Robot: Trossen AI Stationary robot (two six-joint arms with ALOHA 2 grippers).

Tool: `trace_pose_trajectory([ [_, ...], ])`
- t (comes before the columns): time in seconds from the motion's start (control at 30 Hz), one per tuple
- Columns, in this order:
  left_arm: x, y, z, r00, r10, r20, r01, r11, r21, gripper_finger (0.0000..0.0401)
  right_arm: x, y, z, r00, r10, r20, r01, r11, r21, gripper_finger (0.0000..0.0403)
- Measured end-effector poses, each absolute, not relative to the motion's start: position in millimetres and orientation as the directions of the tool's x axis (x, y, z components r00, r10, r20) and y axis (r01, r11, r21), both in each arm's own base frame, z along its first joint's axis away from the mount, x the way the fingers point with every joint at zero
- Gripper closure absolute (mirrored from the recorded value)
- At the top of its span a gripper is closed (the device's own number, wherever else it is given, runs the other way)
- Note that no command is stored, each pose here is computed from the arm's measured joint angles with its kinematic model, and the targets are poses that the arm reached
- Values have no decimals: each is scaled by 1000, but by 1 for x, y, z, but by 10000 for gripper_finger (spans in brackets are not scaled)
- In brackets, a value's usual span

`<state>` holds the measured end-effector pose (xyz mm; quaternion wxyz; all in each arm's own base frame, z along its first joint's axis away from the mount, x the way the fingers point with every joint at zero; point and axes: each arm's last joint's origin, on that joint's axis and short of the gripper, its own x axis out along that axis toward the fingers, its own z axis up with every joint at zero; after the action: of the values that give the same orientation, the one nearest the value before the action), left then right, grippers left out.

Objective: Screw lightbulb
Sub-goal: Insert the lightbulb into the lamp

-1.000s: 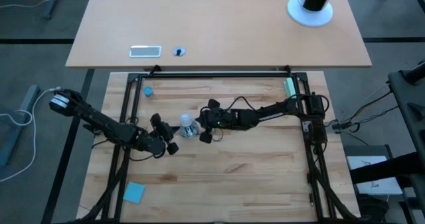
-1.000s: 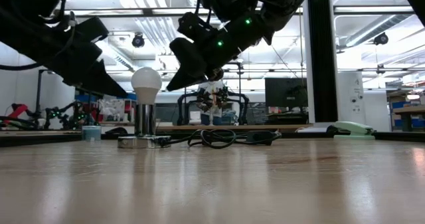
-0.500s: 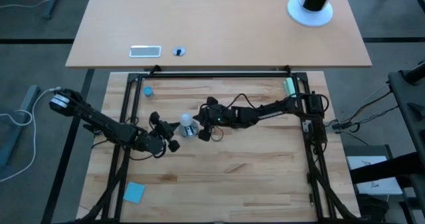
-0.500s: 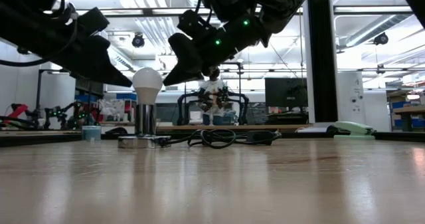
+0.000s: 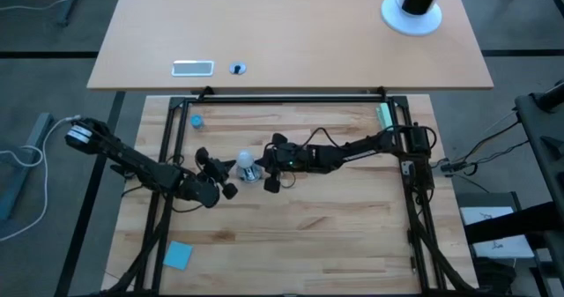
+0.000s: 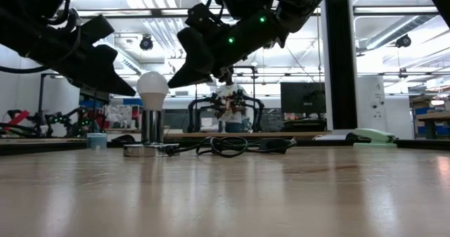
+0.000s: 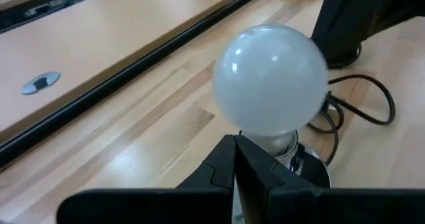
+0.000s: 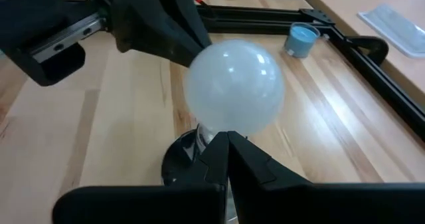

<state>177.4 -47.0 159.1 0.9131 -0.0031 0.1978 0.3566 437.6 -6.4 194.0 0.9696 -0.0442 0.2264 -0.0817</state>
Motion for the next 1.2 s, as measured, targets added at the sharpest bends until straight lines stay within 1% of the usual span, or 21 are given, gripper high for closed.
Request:
trace_pose_trajectory([
  [0.13,177,-47,158,671,634,-384,-639,758,134,401,437,-7,193,878,-186,-441,149,982,-116,401],
  [0.3,176,-50,158,702,571,-426,-581,805,123,401,435,-13,191,845,-280,-455,228,959,-167,401],
  [0.43,177,-52,160,721,556,-414,-554,821,137,401,436,-20,192,848,-297,-440,246,954,-170,401],
  [0.6,180,-53,164,737,554,-386,-541,827,155,401,437,-23,194,873,-244,-422,206,969,-133,401],
  [0.73,180,-52,165,720,593,-359,-574,801,172,401,439,-22,196,890,-219,-400,185,975,-122,401],
  [0.87,180,-51,165,718,597,-357,-577,798,173,401,439,-20,196,895,-188,-405,158,982,-107,401],
  [1.2,179,-50,165,694,641,-328,-624,763,170,401,439,-12,196,899,-164,-407,133,986,-103,401],
])
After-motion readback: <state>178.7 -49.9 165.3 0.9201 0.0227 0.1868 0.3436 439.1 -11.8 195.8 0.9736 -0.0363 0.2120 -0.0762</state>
